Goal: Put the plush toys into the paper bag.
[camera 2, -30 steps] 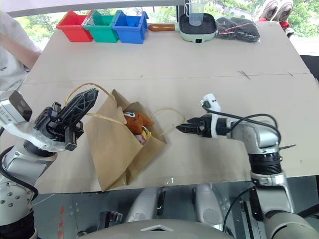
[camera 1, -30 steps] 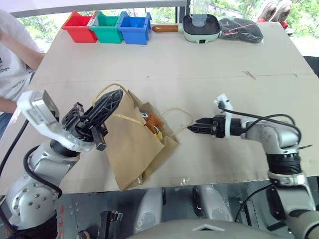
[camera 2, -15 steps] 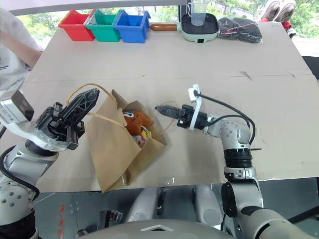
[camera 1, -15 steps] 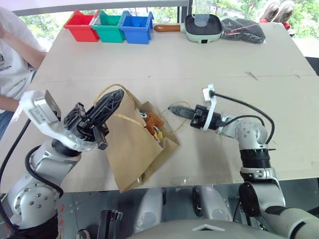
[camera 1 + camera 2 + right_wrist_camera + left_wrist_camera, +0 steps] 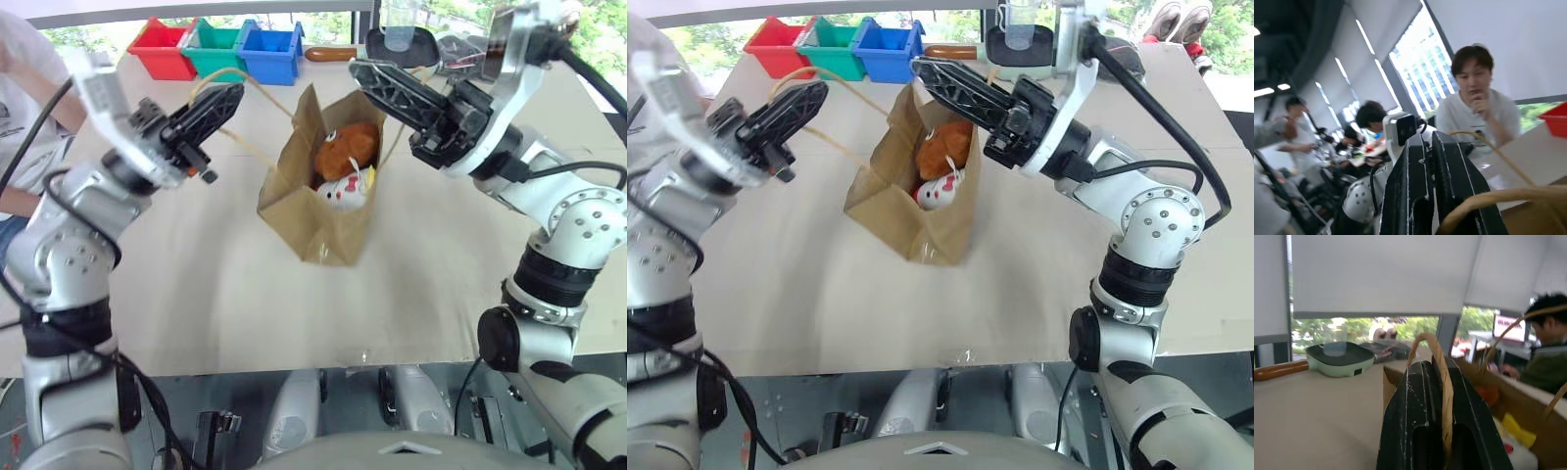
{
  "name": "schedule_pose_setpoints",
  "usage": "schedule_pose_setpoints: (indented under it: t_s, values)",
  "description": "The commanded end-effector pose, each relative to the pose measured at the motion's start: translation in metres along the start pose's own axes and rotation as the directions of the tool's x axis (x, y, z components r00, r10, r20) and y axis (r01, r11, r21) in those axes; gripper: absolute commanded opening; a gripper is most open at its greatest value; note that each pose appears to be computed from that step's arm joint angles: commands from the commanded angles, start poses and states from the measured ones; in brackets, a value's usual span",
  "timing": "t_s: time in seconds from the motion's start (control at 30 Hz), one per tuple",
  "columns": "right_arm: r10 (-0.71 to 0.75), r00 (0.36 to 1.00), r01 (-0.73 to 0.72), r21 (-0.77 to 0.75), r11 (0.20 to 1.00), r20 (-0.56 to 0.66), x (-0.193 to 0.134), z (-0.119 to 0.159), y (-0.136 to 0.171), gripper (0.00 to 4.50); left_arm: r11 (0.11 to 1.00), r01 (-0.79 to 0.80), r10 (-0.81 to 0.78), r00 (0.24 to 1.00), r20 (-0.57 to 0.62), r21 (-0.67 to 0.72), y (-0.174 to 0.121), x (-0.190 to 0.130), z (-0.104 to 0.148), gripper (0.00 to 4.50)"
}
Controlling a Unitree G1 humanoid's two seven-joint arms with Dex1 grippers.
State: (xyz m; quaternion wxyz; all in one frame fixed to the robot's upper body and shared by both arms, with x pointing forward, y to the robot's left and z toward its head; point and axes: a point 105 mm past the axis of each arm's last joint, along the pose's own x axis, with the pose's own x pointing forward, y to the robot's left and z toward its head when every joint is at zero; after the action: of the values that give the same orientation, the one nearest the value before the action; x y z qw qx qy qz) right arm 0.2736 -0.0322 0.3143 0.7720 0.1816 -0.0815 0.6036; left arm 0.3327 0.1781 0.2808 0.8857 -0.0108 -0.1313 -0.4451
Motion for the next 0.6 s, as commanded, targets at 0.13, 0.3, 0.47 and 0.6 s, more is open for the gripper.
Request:
schedule_pose_setpoints:
  t_s: [0.13,0.3,0.47,0.6]
  values:
    - [-0.266,0.952,0.24,-0.168,0.956,-0.15,-0.016,-0.032,-0.039,0.87,0.971,0.229,-0.217,0.964,-0.152,0.065,0.004,0.031,-0.045,0.33]
    - [-0.298,0.933,0.243,-0.258,0.935,-0.202,-0.034,-0.026,-0.039,3.2,0.957,0.29,-0.285,0.949,-0.138,0.021,0.005,0.033,-0.048,2.21]
    - [-0.198,0.91,0.103,-0.264,0.959,-0.363,-0.075,-0.026,-0.004,4.5,0.962,0.268,-0.27,0.962,-0.049,-0.053,0.006,0.009,-0.025,4.46]
    - [-0.226,0.906,0.134,-0.264,0.955,-0.359,-0.089,-0.019,-0.001,4.5,0.955,0.252,-0.259,0.966,-0.022,-0.155,-0.004,-0.016,-0.021,4.46]
